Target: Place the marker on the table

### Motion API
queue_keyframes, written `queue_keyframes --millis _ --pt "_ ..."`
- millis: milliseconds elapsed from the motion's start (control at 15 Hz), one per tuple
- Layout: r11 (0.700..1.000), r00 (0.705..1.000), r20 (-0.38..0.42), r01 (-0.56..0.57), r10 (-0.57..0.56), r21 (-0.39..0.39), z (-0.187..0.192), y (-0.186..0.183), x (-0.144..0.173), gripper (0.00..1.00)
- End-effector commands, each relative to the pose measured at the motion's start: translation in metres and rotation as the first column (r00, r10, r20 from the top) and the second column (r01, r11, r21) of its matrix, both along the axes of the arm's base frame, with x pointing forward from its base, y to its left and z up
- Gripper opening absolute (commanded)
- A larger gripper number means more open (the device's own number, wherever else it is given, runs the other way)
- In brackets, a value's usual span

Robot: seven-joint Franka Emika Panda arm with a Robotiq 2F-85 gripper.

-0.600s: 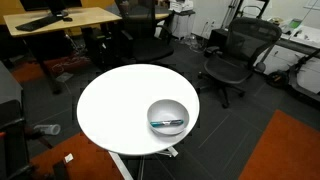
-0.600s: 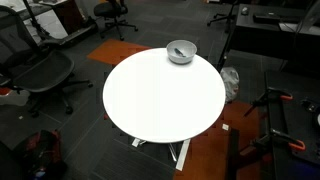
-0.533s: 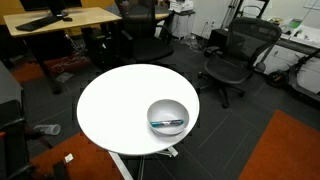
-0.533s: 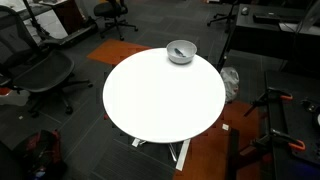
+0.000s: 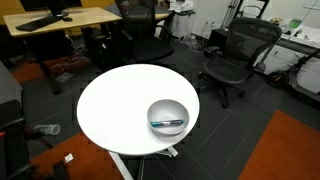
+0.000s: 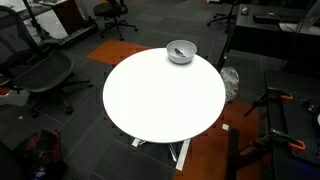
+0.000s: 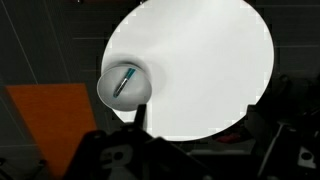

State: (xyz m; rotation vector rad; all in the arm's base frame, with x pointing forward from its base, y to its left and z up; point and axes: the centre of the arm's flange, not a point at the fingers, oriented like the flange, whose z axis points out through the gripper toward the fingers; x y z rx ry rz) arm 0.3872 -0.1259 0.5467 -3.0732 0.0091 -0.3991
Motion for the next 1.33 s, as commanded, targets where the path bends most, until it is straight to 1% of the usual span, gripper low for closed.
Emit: queue_keyframes --millis 0,133,267,600,933,1200,1267 --pt "1.0 1.0 0.006 0.028 -0.028 -0.001 -0.005 -0.004 0.009 1.0" --pt "0.998 0.998 0.001 0.055 -0.055 0.01 -0.011 -0.009 0.017 1.0" --pt "0.995 0.995 0.0 0.097 -0.097 0.001 -0.019 -0.014 0.027 1.0" --pt "0.978 0.978 0.013 0.209 -0.208 -0.015 -0.058 -0.03 0.063 1.0" --pt "0.95 0.949 -0.028 0.312 -0.313 -0.018 -0.104 -0.048 0.095 1.0" --pt "0.933 0.93 -0.069 0.359 -0.36 -0.028 -0.14 -0.056 0.118 1.0" --pt "0.928 0.925 -0.075 0.372 -0.374 -0.032 -0.145 -0.057 0.119 1.0"
